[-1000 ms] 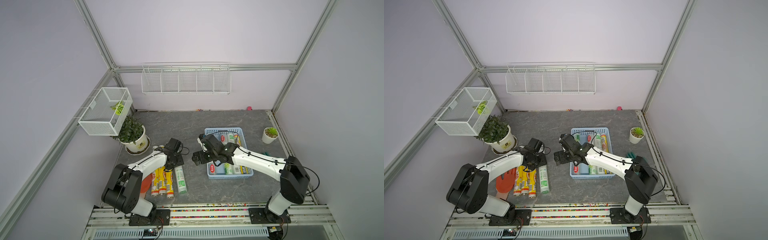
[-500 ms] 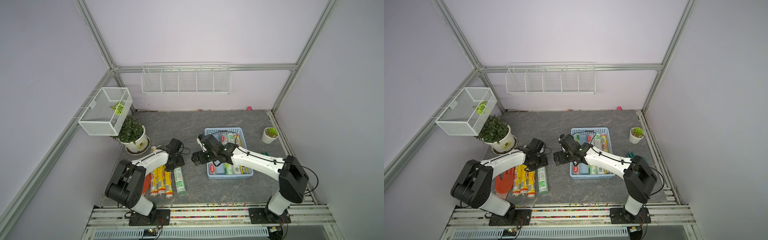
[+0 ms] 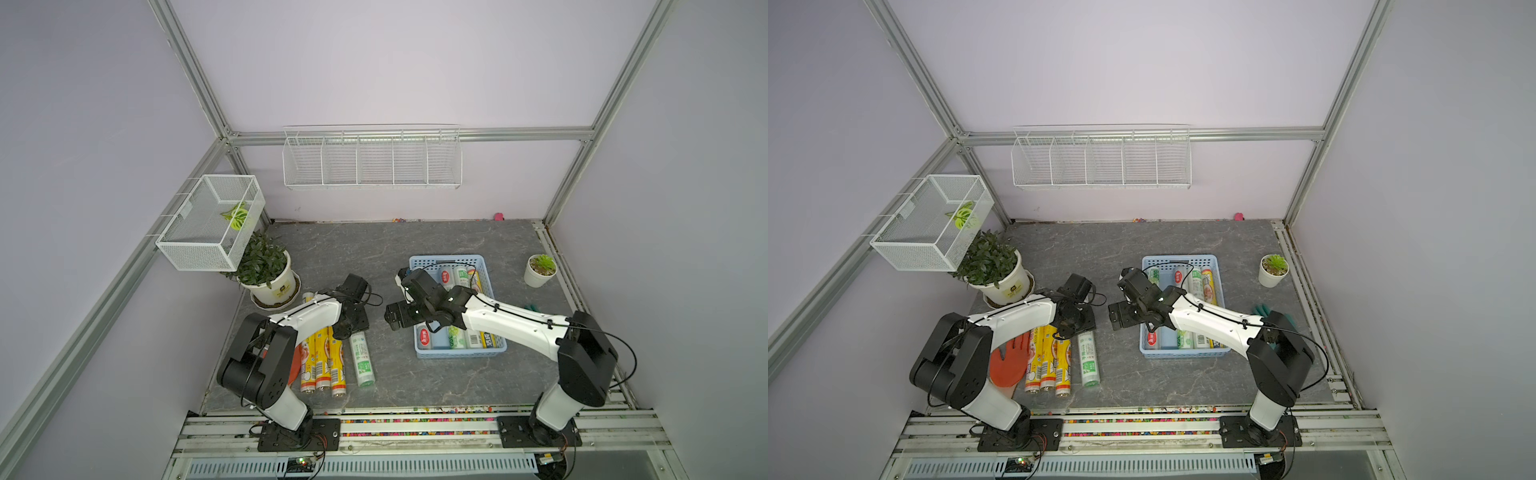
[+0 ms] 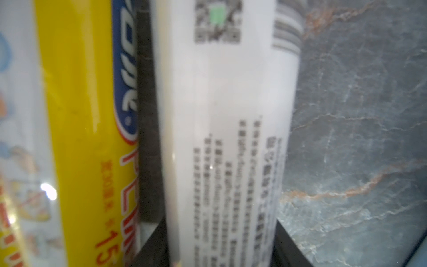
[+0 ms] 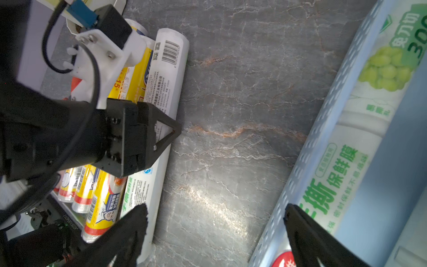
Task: Put the plastic wrap into the basket
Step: Pick up the plastic wrap from the center of the board.
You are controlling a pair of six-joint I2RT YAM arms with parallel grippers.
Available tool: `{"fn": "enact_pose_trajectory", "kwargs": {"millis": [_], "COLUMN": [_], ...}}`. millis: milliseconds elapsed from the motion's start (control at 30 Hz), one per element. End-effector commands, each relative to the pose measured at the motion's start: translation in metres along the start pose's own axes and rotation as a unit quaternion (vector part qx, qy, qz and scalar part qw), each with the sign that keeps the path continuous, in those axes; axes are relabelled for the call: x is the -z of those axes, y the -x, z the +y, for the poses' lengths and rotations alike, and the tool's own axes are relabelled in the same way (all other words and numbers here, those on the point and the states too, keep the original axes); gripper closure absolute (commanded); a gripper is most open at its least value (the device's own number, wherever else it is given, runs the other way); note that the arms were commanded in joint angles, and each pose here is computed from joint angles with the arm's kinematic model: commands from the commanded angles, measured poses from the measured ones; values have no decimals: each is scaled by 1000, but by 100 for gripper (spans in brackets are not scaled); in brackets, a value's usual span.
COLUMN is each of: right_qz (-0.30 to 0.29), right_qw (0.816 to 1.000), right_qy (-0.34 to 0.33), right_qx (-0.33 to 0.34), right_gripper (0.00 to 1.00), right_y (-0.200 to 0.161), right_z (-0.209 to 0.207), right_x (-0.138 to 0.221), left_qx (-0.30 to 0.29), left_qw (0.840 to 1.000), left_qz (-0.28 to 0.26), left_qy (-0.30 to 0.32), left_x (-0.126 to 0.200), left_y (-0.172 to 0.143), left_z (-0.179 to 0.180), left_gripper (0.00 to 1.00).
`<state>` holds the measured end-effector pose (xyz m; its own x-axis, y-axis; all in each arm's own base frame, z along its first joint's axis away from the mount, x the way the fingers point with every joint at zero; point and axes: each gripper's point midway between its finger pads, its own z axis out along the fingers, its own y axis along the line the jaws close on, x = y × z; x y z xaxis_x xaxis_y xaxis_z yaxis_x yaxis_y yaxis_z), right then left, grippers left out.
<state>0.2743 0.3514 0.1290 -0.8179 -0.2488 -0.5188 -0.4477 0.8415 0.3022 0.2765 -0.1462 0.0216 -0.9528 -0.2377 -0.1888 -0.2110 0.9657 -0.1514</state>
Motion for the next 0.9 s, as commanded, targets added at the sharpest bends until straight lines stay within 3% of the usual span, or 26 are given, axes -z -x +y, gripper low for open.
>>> {"fn": "enact_pose_trajectory", "kwargs": {"millis": [0, 67, 267, 433, 533, 700, 867], "right_qz": [-23, -27, -60, -101, -126, -150, -161], "right_qw": [1000, 999, 996, 990, 986, 976, 970], "right_qy": [-10, -16, -59, -93, -104, -134, -120], "right_qx": [-5, -6, -22, -35, -42, -87, -137], "right_gripper": [2, 3, 2, 2, 3, 2, 3], "right_y": [5, 5, 10, 15, 16, 13, 7], "right_z": [-4, -6, -25, -42, -52, -85, -116], "right_x": [12, 14, 30, 51, 65, 86, 98], "left_qx": [-3, -4, -6, -22, -32, -51, -77], "left_qw": [999, 999, 999, 989, 978, 947, 923], "left_qz": [40, 40, 2, -55, -86, -112, -136], "left_qy": [14, 2, -52, -137, -185, -296, -351], "left_x": [-7, -2, 38, 90, 119, 156, 182], "left_y": [-22, -21, -9, 5, 12, 19, 28], "left_z": [2, -4, -33, -60, -73, -110, -148], "left_gripper": [60, 69, 80, 82, 82, 84, 87]}}
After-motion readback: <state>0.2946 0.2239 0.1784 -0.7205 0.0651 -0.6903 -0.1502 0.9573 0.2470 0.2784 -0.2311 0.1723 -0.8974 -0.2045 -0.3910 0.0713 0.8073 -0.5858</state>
